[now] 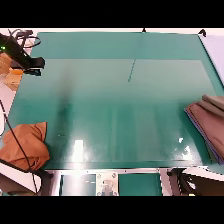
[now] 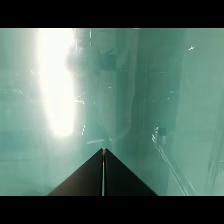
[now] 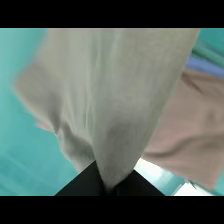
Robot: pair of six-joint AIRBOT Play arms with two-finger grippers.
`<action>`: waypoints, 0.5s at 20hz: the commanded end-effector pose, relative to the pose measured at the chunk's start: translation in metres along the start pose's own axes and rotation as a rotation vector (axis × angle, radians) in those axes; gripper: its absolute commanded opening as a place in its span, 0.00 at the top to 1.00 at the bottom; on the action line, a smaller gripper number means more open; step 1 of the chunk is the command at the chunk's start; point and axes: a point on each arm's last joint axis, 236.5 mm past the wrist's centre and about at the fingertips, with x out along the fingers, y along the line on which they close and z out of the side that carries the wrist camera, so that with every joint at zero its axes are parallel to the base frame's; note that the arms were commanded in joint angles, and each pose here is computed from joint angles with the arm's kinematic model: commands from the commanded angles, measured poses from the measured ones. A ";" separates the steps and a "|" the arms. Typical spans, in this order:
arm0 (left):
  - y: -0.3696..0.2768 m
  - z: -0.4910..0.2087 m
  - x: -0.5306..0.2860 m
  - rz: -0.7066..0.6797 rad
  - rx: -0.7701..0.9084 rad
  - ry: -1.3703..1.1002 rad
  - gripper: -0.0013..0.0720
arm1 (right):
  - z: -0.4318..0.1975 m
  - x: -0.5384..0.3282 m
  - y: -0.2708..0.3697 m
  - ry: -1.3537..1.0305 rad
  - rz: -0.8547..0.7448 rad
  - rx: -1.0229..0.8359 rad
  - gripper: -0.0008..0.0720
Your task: Fold the shirts.
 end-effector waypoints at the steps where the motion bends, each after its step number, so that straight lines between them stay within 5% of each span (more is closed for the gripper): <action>1: 0.000 0.000 0.000 0.000 0.000 -0.001 0.95 | -0.031 0.035 -0.058 0.139 -0.207 0.091 0.96; 7: -0.001 0.001 0.000 -0.004 0.000 -0.004 0.95 | -0.075 0.083 -0.131 0.320 -0.476 0.168 0.95; 8: -0.002 0.001 0.000 -0.008 0.001 -0.005 0.95 | -0.078 0.089 -0.133 0.336 -0.478 0.166 0.70; 9: -0.003 0.001 0.000 -0.011 0.001 -0.005 0.95 | -0.081 0.092 -0.134 0.349 -0.479 0.166 0.28; 10: -0.005 0.001 0.000 -0.019 0.002 -0.006 0.95 | -0.080 0.094 -0.133 0.352 -0.479 0.162 0.17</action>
